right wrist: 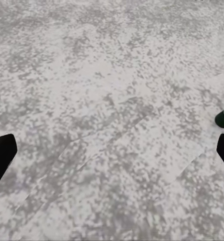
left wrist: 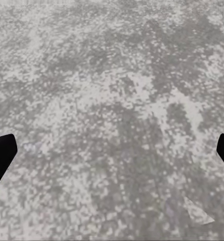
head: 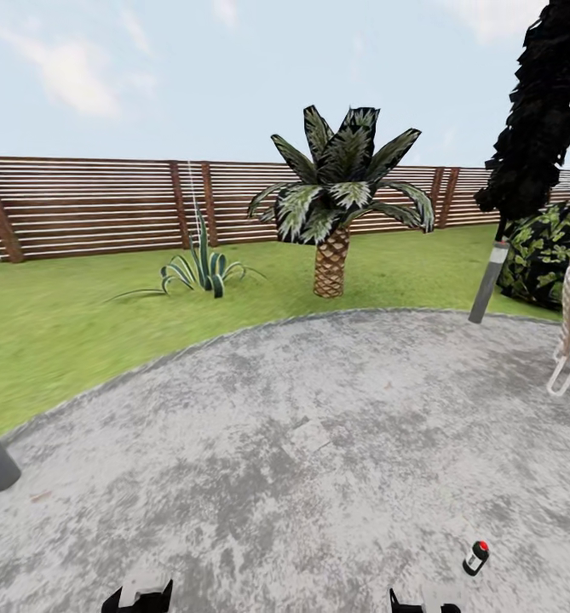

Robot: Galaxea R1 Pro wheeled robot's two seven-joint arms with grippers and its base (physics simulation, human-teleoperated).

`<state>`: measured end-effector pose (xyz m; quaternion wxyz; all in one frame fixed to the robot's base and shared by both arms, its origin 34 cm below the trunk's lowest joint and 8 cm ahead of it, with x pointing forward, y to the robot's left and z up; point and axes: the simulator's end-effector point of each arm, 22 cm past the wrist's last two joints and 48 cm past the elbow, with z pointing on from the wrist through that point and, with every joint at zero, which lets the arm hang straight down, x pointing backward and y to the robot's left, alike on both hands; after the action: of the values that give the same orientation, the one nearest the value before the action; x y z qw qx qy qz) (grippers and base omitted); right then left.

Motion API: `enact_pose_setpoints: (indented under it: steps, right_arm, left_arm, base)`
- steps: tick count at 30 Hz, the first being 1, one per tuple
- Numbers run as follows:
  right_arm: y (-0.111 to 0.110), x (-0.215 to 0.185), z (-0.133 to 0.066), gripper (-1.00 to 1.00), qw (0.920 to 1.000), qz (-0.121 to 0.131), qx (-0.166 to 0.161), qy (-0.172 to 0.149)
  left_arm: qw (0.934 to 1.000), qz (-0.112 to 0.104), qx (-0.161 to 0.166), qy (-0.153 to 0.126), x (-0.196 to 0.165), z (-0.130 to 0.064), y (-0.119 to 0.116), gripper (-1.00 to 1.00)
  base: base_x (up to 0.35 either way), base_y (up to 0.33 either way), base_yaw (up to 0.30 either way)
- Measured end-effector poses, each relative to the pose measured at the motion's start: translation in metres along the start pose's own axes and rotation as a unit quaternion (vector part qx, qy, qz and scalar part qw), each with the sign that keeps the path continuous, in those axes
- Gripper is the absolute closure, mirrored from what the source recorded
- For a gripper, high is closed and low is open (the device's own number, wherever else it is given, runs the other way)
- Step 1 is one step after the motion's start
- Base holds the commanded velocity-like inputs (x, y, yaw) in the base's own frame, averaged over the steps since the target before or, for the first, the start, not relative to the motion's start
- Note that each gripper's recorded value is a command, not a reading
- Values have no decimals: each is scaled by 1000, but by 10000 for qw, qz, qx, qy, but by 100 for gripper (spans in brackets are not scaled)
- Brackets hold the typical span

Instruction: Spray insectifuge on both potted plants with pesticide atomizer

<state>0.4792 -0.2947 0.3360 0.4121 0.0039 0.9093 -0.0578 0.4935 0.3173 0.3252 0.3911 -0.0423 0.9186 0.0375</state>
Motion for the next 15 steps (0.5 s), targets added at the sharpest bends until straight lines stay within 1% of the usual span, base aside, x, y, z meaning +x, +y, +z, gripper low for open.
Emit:
enact_pose_setpoints:
  steps: [4, 15]
  right_arm:
    - [0, 0, 0, -100, 10000, -1, -4, 0]
    - [1, 0, 0, -100, 10000, 5, -7, 0]
  left_arm:
    - [10000, -1, -5, 1, 0, 0, 0, -100]
    - [10000, -1, -6, 2, 0, 0, 0, -100]
  base:
    - [317, 182, -262]
    - [293, 221, -263]
